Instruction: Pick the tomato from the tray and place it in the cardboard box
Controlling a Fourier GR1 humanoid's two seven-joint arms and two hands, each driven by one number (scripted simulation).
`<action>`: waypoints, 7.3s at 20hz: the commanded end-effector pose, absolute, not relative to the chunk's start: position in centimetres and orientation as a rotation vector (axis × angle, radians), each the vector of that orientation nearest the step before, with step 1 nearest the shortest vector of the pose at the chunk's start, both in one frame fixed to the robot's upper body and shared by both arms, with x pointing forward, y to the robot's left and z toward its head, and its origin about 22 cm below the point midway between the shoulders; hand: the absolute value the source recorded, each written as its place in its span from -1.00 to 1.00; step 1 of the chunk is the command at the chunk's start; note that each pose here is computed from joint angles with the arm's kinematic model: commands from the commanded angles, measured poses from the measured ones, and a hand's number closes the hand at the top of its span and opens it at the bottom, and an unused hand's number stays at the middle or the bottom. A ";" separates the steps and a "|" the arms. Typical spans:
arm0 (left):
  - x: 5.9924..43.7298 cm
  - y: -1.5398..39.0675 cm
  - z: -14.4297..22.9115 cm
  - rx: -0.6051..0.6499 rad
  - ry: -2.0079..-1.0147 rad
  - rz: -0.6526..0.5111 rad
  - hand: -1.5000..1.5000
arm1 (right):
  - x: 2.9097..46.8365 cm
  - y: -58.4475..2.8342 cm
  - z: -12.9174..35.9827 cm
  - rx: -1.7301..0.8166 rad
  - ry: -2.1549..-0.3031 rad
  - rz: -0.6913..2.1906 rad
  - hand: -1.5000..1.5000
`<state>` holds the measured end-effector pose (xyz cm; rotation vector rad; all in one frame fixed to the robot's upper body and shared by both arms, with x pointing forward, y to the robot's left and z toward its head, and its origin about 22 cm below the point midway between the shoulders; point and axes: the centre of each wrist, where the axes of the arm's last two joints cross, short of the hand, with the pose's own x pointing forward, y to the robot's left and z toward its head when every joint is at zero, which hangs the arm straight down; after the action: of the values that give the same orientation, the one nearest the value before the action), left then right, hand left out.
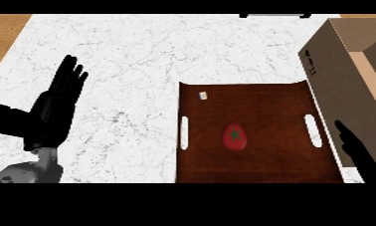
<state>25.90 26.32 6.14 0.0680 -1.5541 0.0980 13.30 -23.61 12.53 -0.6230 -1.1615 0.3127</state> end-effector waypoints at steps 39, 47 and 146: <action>25.2 25.2 6.7 0.061 -1.551 0.103 0.00 | 22.0 -14.1 6.3 -0.673 -0.948 0.345 -1.00; 25.6 25.8 5.0 0.080 -1.559 0.109 0.00 | 21.6 -13.0 5.5 -0.635 -0.968 0.343 -1.00; 26.6 25.8 4.9 0.058 -1.545 0.104 0.00 | 35.6 -34.1 15.9 -1.519 -0.965 0.677 1.00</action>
<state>26.34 25.70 5.67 0.0588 -1.5482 0.1064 35.11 -31.44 16.80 -1.5308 -1.1049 0.5511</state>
